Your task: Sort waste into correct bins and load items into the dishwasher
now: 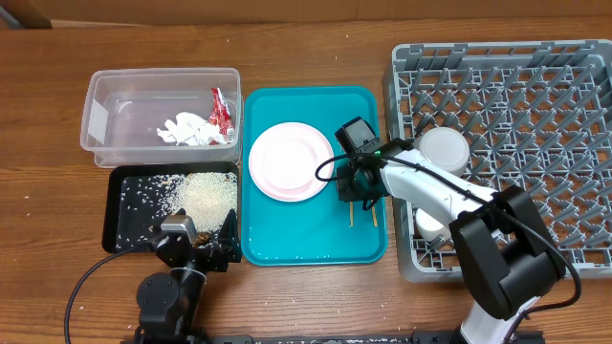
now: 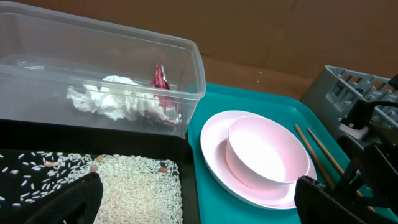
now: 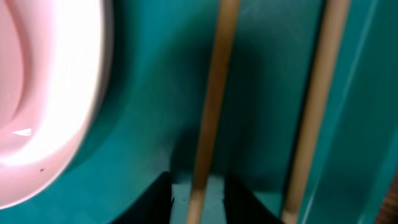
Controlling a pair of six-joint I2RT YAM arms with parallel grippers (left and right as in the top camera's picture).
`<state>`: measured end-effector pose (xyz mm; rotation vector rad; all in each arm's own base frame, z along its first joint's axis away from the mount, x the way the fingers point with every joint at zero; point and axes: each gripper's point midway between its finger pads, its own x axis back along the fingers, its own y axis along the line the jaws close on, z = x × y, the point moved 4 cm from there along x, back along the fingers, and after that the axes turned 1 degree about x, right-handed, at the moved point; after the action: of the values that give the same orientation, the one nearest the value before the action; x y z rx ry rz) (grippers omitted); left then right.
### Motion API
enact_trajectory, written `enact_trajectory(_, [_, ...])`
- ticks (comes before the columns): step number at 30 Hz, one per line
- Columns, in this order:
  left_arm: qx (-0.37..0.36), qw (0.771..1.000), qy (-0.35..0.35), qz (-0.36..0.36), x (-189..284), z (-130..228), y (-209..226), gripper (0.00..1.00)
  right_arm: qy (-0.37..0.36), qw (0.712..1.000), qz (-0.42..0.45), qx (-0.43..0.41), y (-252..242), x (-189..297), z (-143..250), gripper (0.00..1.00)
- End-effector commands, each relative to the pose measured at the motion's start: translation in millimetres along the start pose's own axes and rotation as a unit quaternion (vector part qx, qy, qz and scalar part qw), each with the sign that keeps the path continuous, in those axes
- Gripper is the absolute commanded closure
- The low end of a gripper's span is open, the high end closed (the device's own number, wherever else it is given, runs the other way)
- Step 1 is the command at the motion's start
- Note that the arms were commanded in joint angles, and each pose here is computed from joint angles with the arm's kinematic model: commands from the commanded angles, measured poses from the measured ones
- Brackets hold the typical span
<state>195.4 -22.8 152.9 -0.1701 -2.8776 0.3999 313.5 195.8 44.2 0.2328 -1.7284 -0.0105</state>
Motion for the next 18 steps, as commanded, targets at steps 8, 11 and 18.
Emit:
enact_trajectory(8, [-0.003, 1.0, -0.003, 0.008, 0.3, -0.1, -2.3, 0.0, -0.011, 1.0, -0.015, 0.015, 3.9, 33.8, -11.4, 0.96])
enact_trajectory(11, [-0.003, 1.0, -0.003, 0.008, 0.3, -0.1, -2.3, 0.0, -0.06, 0.998, -0.008, 0.012, 4.3, 74.6, -26.8, 0.96])
enact_trajectory(18, [-0.003, 1.0, -0.003, 0.008, 0.3, -0.1, -2.3, 0.0, -0.186, 0.982, 0.022, -0.028, -28.7, 167.0, -47.0, 0.96])
